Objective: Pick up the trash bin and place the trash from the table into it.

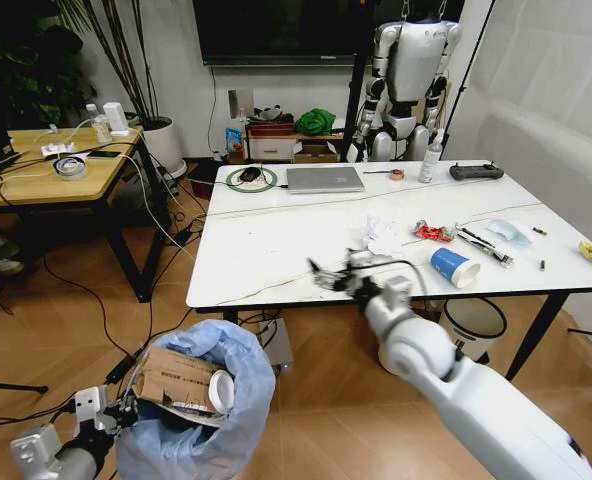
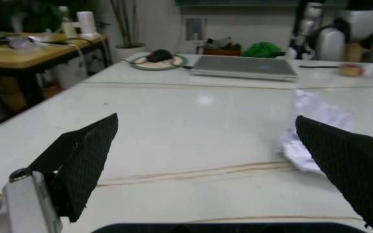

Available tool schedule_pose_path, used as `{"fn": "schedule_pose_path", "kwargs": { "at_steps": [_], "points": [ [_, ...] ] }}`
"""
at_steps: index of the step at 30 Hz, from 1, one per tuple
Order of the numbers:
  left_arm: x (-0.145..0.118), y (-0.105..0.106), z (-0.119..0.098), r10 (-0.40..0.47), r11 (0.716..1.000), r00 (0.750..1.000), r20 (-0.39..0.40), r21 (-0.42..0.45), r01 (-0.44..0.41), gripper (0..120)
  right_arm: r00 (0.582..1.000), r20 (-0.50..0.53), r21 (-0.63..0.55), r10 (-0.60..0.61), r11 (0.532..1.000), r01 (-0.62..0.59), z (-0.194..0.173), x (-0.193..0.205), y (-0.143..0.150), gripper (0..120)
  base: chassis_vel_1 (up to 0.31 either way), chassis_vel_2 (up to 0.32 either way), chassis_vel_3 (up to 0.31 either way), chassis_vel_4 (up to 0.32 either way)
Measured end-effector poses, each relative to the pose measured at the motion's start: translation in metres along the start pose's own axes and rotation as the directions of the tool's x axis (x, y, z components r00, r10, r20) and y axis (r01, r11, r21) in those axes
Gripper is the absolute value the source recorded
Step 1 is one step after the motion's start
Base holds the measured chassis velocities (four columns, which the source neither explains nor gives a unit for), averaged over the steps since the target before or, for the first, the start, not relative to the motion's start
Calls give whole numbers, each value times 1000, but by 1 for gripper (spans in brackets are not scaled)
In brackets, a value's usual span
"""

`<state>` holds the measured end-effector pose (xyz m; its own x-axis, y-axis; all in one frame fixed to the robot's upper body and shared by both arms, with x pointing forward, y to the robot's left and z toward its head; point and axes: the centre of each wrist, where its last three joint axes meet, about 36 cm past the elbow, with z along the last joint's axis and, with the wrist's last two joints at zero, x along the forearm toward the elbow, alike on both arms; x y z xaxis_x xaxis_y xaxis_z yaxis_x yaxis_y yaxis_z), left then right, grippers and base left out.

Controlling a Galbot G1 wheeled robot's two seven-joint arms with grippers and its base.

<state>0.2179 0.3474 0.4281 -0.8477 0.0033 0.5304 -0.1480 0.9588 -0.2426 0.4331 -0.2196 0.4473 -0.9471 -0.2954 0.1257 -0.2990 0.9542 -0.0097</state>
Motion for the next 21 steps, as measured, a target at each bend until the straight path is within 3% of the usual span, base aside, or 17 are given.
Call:
{"fn": "schedule_pose_path", "kwargs": {
  "at_steps": [11, 15, 21],
  "points": [
    [2, -4, -2, 15, 1000, 1000, 6, -2, -15, 0, 983, -122, 211, 140, 971, -112, -4, -55, -57, 100, 0, 0, 0, 0],
    [4, -6, -1, 13, 1000, 1000, 8, -1, -13, 0, 983, -123, 205, 137, 973, -110, 12, -69, -65, 100, 0, 0, 0, 0],
    [6, -8, -1, 10, 1000, 1000, 13, 2, -10, 0, 976, -137, 329, 171, 937, -118, 32, -90, -68, 100, 0, 0, 0, 0]
  ]
}}
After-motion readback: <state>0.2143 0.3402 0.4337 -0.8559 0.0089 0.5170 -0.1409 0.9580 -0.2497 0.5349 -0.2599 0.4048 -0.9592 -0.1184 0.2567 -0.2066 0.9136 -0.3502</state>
